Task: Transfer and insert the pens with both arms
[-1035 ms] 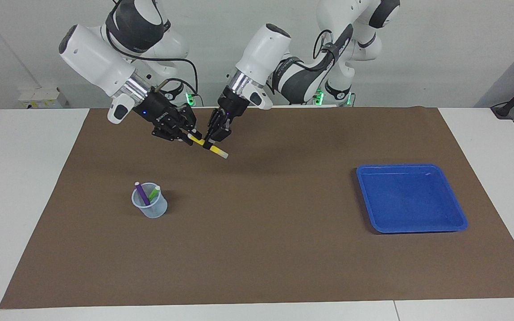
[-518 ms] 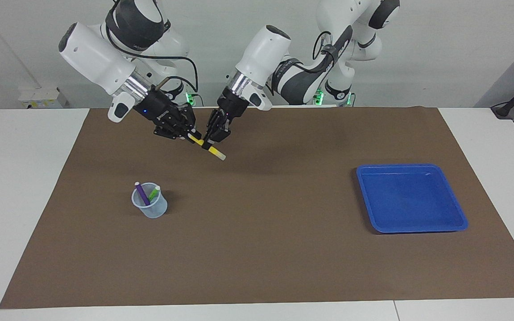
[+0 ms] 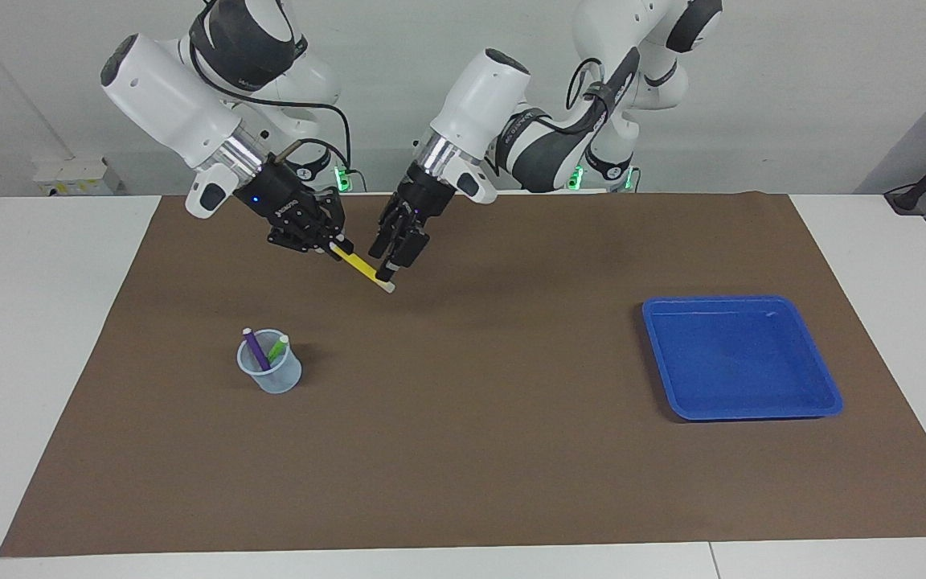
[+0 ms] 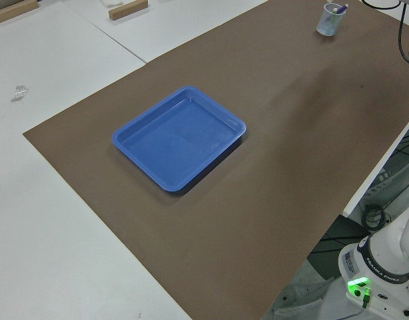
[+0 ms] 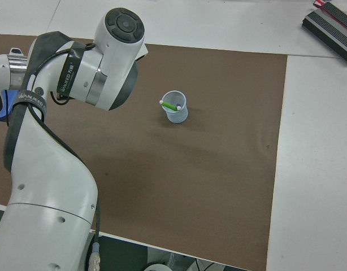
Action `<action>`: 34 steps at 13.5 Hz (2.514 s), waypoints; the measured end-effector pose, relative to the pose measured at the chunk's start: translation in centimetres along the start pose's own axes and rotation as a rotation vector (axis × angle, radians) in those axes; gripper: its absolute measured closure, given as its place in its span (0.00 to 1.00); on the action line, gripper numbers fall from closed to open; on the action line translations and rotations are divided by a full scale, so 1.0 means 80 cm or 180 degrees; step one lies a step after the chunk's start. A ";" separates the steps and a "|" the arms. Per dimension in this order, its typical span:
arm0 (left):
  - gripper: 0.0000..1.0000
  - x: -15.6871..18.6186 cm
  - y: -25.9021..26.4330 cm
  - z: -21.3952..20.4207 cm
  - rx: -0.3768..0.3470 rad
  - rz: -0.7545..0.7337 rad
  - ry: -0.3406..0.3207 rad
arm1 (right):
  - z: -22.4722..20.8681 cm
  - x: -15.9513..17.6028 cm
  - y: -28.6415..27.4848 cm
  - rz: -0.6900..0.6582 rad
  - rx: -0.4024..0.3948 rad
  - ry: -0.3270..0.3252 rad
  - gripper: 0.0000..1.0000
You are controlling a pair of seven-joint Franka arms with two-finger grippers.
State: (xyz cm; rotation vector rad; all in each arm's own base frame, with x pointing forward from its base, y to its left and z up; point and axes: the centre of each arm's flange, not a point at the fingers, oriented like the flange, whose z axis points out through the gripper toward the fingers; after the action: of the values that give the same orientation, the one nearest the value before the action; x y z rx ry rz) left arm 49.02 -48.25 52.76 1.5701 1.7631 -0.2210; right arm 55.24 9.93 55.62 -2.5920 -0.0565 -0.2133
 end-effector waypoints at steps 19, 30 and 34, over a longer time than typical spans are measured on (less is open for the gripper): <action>0.23 0.222 0.143 -0.050 0.1046 0.1785 0.1466 | 0.053 0.056 0.192 -0.0449 -0.1297 -0.0110 0.81; 0.00 0.293 0.175 -0.124 0.1922 0.2828 0.1656 | -0.023 0.039 0.162 -0.0366 -0.1450 -0.0244 0.00; 0.00 0.323 0.189 -0.150 0.2218 0.3236 0.1600 | -0.102 0.015 0.120 -0.0350 -0.1570 -0.0472 0.00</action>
State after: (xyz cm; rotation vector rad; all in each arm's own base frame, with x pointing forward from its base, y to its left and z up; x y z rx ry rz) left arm 58.79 -17.61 50.28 3.0261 0.9957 0.0946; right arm 56.07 -2.51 57.82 -3.0969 -0.2258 -0.0795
